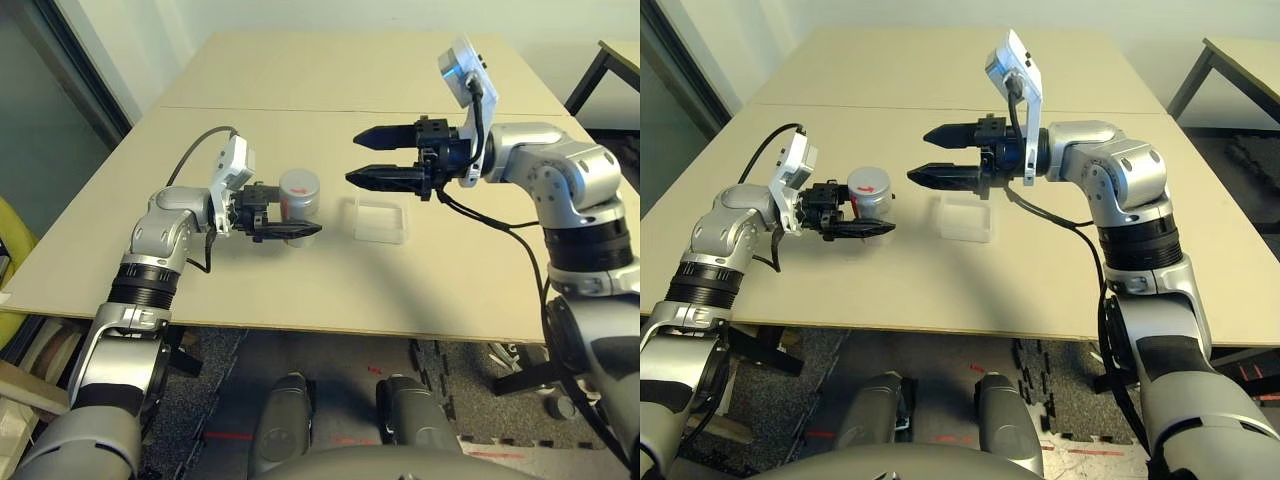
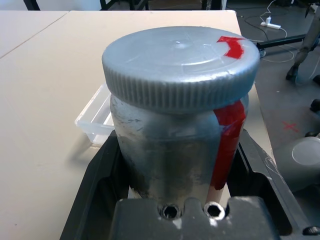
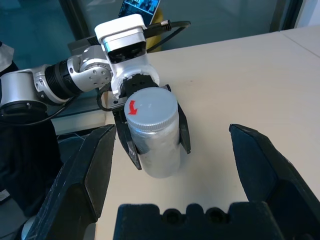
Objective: Pour the medicine from the bottle into the box.
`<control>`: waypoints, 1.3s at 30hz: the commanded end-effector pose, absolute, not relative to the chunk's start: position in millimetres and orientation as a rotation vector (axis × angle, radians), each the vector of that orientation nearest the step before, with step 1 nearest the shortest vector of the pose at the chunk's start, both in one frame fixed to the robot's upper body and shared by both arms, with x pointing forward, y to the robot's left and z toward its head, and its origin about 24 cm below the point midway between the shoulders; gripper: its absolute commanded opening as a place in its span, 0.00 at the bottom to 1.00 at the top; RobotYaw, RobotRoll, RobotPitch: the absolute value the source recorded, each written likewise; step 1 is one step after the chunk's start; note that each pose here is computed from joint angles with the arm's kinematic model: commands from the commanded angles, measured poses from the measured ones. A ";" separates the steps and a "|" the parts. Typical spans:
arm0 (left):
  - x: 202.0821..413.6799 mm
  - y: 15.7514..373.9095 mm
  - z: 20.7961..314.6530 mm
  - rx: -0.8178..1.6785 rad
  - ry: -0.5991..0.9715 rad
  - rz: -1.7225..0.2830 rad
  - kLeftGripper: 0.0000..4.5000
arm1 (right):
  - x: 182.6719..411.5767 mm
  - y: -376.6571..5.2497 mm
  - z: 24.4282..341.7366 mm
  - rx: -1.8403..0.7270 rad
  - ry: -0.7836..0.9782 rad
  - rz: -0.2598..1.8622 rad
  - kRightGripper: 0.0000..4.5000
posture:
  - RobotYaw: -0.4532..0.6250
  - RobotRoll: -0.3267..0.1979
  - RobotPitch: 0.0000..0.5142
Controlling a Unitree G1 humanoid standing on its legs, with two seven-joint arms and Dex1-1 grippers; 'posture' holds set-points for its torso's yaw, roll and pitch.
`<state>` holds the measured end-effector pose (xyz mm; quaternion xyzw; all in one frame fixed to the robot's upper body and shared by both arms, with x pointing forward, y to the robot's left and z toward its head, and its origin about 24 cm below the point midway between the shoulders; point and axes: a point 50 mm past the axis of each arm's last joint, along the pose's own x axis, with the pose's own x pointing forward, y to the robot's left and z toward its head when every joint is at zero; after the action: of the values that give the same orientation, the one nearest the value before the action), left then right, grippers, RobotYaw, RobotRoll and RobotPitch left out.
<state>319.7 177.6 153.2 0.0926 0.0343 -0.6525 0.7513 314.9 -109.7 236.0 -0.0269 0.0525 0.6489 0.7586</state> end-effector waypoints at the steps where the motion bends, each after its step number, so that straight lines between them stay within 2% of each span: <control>1: 320.6 175.4 151.6 0.236 0.082 -1.436 0.63 | 316.4 -99.8 236.5 -0.071 0.118 1.430 1.00 | 0.32 0.62 0.08; 8: 323.7 172.1 154.1 0.251 0.063 -1.441 0.63 | 314.8 -78.6 234.3 -0.055 0.118 1.490 1.00 | 0.32 0.62 0.09; 18: 325.7 172.0 155.0 0.230 0.029 -1.419 0.63 | 317.2 -59.9 223.9 -0.045 0.123 1.526 1.00 | 0.34 0.62 0.04; 38: 323.6 168.2 155.1 0.199 0.010 -1.426 0.63 | 321.6 -40.9 209.0 -0.024 0.121 1.538 1.00 | 0.34 0.62 0.03; 39: 323.4 168.3 154.7 0.197 0.010 -1.425 0.63 | 321.8 -40.5 209.0 -0.023 0.120 1.538 0.96 | 0.34 0.62 0.03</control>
<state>324.5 169.7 152.3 0.0912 0.0120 -0.6518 0.7528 320.6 -41.4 208.4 -0.0065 0.0562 0.6969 0.7149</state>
